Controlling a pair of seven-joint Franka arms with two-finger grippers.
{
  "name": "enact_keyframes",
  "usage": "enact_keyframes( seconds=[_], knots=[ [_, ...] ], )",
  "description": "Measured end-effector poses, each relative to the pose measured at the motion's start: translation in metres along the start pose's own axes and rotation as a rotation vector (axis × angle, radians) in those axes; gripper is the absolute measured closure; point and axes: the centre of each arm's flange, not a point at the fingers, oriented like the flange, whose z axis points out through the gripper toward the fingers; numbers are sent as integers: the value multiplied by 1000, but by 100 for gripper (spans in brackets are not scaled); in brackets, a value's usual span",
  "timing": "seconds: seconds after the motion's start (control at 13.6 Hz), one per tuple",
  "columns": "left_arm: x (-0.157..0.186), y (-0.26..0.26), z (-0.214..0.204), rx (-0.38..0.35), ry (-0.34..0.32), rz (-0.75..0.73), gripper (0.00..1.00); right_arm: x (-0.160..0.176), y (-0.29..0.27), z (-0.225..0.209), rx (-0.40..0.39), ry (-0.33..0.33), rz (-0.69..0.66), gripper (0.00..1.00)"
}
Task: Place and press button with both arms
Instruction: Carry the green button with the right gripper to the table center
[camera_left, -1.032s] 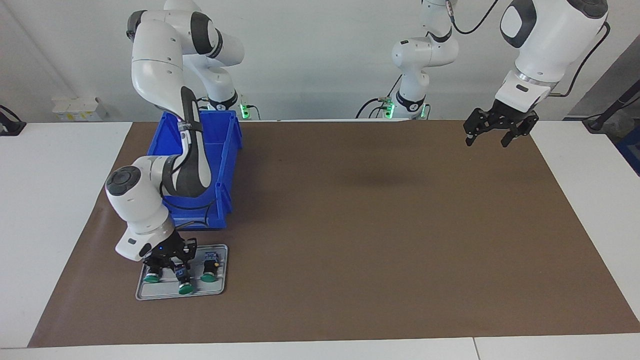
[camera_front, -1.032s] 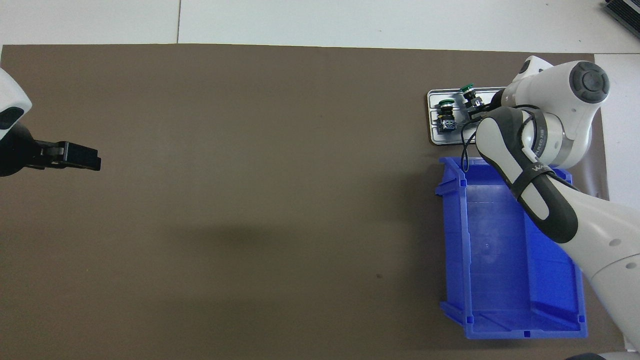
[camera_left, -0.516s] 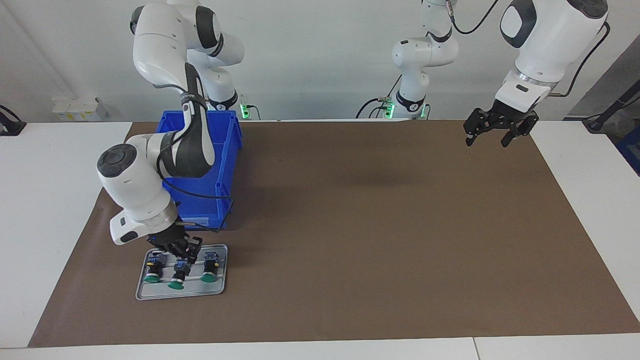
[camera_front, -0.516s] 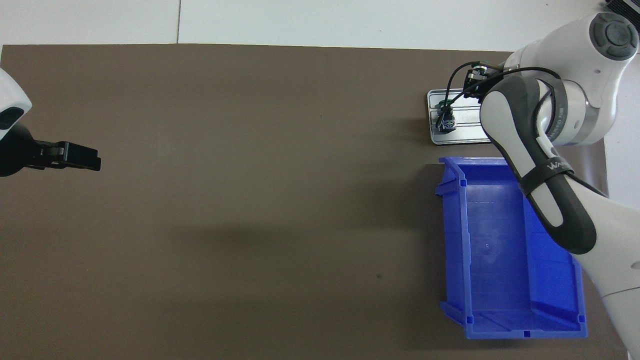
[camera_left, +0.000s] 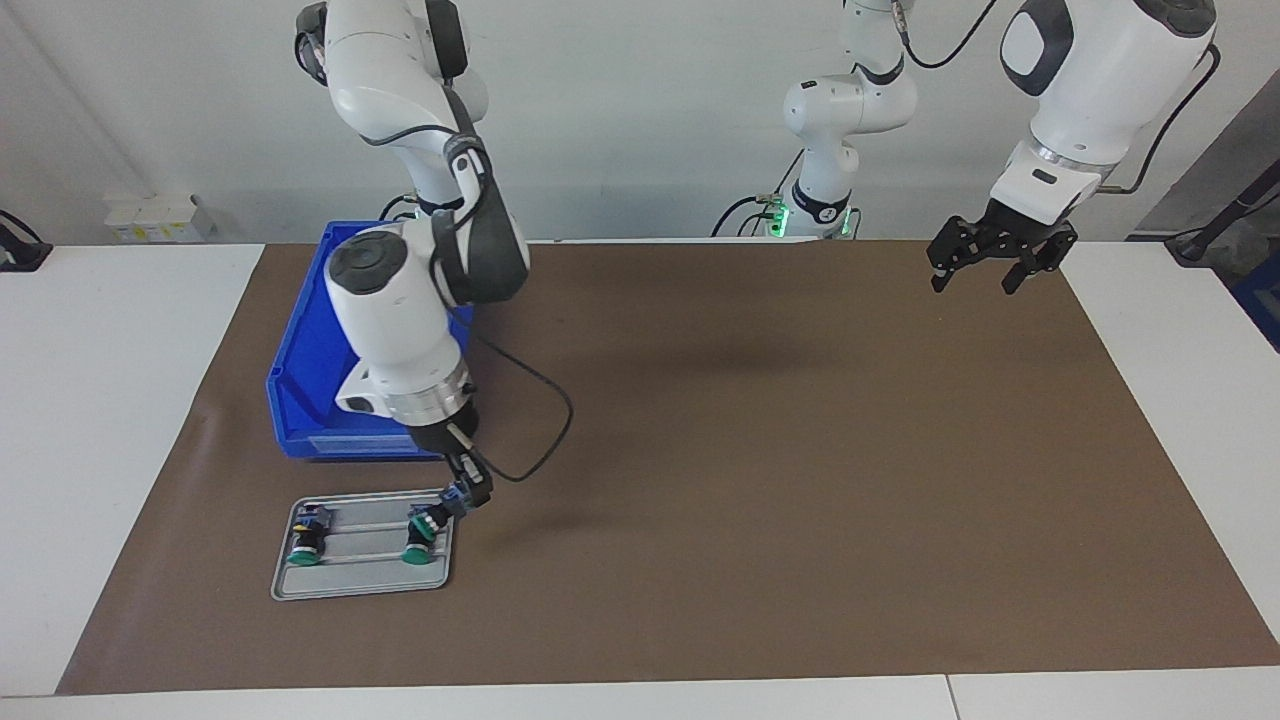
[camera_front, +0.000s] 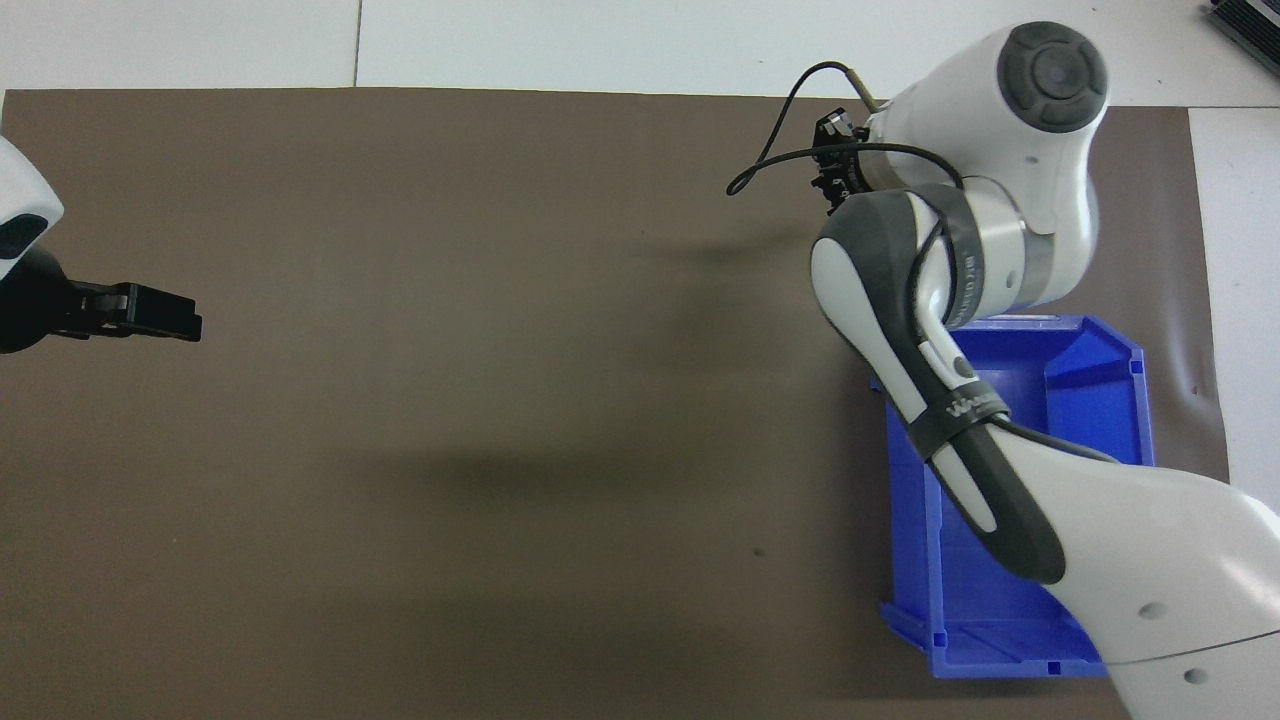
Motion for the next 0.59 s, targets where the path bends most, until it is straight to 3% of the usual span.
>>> enact_keyframes(
  seconds=[0.37,0.59],
  knots=[
    [0,5,0,0,0,10,0,-199,-5,14,-9,119,297,67],
    [0,7,0,0,0,15,0,-289,14,59,-14,173,424,67]
  ],
)
